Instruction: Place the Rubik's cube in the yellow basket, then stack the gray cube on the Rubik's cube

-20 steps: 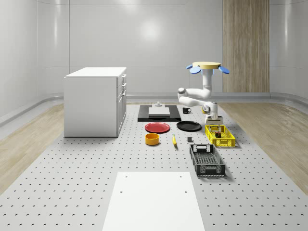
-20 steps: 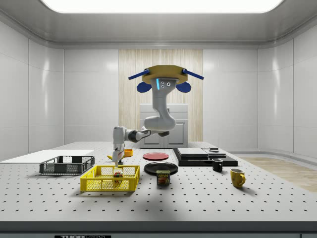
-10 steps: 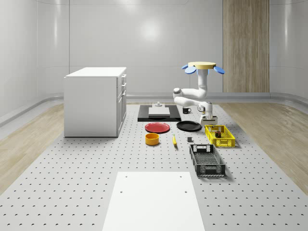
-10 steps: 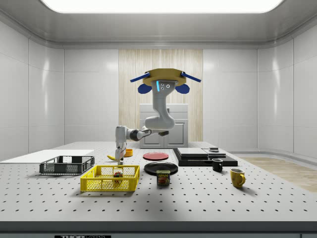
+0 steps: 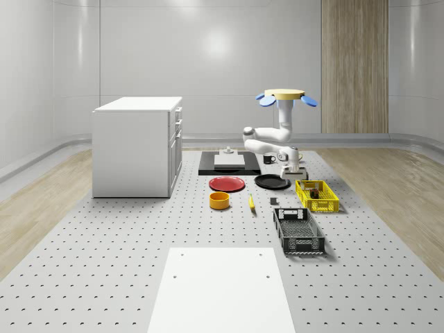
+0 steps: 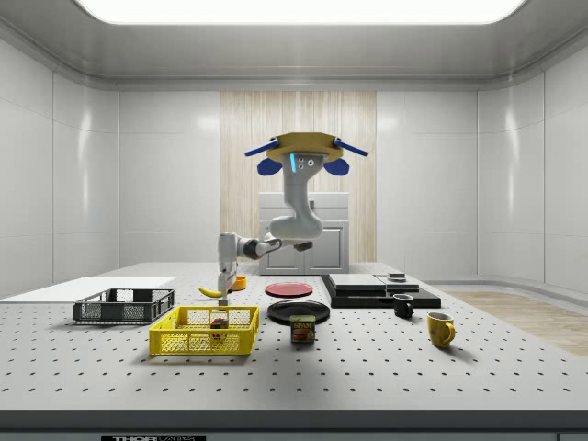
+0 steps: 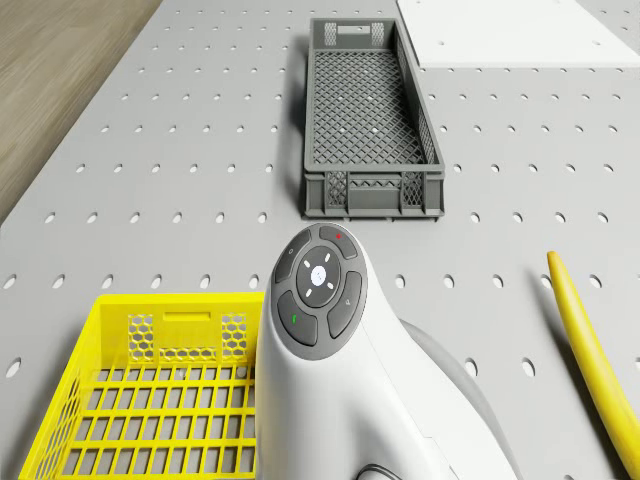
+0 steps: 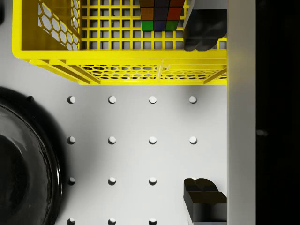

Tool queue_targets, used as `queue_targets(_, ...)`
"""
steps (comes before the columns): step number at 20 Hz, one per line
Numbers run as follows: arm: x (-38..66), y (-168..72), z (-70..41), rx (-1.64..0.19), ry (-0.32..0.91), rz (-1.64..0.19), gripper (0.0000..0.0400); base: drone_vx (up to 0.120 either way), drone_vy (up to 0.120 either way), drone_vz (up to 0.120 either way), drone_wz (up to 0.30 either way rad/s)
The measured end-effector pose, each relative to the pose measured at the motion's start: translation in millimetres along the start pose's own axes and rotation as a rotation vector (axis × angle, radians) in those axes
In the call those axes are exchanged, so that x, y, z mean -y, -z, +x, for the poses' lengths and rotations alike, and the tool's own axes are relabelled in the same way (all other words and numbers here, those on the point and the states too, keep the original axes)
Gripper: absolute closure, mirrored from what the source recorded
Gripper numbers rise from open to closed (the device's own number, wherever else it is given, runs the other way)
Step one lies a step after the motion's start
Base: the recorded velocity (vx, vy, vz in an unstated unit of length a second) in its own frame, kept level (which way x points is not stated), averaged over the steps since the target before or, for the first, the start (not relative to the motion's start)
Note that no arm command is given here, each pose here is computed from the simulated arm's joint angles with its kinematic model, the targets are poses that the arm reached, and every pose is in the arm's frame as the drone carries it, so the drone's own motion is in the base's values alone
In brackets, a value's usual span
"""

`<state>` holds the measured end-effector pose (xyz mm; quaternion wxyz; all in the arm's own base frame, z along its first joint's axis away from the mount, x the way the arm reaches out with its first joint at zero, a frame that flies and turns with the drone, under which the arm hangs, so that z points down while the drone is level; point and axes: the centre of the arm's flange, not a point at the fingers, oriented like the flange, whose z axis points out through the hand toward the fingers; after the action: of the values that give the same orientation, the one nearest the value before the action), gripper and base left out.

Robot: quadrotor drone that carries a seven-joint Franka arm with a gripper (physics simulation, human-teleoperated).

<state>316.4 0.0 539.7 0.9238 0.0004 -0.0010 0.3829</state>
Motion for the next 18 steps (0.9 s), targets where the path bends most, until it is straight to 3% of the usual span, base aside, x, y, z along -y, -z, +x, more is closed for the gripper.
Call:
queue_targets(4,0.0,0.0,0.0,0.0,0.0,0.0,0.0,0.02,-0.12,0.0,0.0)
queue_targets(13,0.0,0.0,0.0,0.0,0.0,0.0,0.0,0.12,-0.12,0.0,0.0)
queue_targets(18,0.0,0.0,0.0,0.0,0.0,0.0,0.0,0.008,-0.12,-0.056,0.0)
